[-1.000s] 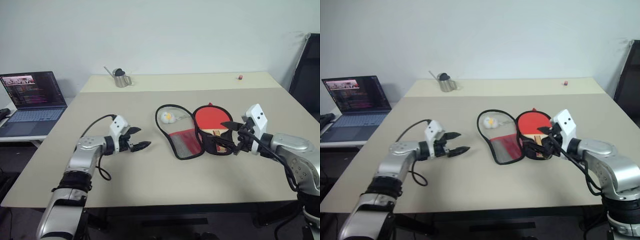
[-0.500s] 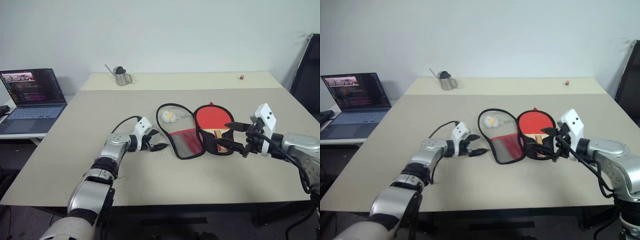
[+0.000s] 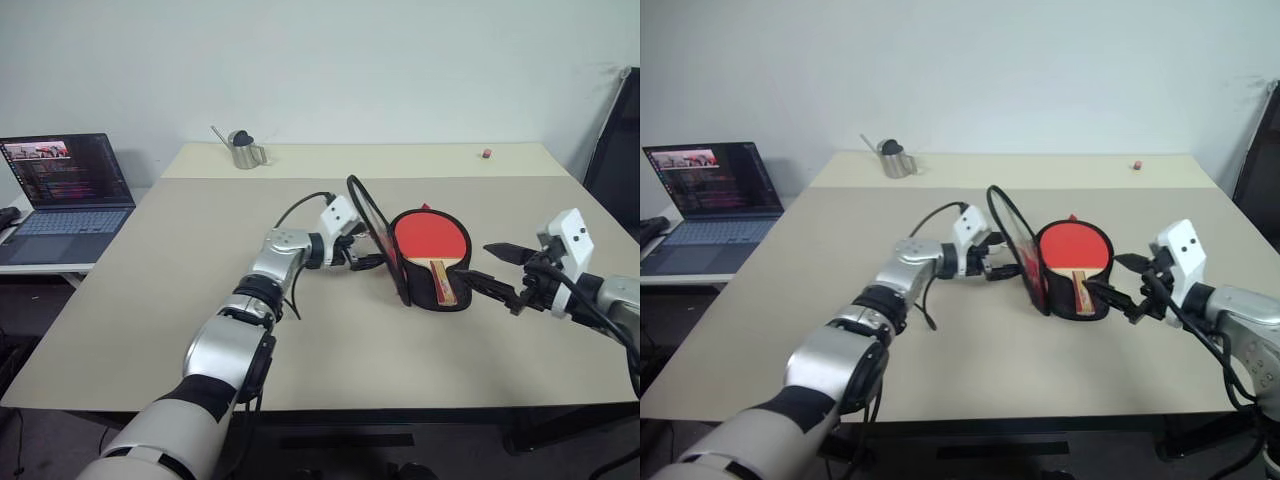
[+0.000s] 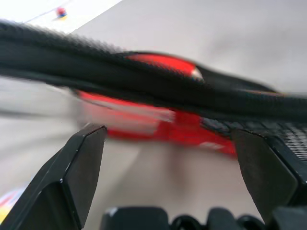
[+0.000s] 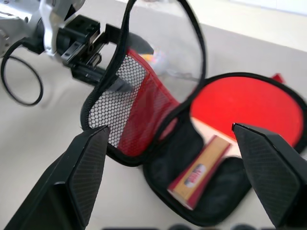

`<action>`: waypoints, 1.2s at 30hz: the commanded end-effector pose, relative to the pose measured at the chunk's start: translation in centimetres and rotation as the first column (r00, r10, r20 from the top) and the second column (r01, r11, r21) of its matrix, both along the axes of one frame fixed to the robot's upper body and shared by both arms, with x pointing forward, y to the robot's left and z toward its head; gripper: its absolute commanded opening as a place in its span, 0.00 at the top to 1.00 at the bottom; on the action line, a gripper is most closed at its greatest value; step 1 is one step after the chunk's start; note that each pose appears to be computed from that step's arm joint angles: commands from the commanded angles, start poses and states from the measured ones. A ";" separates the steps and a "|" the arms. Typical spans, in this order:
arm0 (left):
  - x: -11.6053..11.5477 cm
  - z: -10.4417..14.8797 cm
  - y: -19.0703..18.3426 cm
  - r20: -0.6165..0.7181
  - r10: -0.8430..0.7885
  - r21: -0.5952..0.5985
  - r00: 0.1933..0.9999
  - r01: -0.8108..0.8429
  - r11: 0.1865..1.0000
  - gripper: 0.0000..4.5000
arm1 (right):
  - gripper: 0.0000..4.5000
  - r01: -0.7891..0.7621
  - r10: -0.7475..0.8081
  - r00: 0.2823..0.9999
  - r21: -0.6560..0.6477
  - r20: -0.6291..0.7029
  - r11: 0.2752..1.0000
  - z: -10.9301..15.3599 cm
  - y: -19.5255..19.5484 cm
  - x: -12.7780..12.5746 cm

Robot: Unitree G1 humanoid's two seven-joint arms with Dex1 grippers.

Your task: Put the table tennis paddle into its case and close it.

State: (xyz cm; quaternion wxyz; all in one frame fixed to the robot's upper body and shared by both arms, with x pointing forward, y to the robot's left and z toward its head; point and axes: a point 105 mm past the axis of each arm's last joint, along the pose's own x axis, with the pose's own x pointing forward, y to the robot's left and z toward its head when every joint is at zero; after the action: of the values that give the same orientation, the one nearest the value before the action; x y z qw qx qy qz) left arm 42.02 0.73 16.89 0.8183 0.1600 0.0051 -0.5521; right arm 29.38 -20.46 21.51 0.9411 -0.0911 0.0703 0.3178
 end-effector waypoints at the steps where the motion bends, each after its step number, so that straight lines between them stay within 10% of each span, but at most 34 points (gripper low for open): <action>1: -0.1 2.5 -2.3 0.071 -0.021 -0.030 0.997 0.023 0.999 0.00 | 0.01 0.042 -0.041 0.997 -0.020 0.063 0.999 1.6 -1.0 -0.5; 26: -0.1 2.3 -2.6 0.084 -0.015 -0.046 0.996 0.019 0.999 0.00 | 0.01 0.159 -0.158 0.987 -0.024 0.042 0.987 0.4 -2.0 2.8; 36: 0.7 3.6 4.5 0.134 0.059 -0.109 0.989 -0.044 0.993 0.00 | 0.01 0.300 -0.301 0.953 -0.038 -0.038 0.953 -3.1 -2.9 7.2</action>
State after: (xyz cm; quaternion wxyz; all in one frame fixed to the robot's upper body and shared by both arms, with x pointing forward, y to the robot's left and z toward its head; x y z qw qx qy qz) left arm 42.83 4.49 18.07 0.8402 0.1507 -0.0287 -0.5201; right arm 35.60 -23.43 17.34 0.9714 -0.0742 0.1324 0.1823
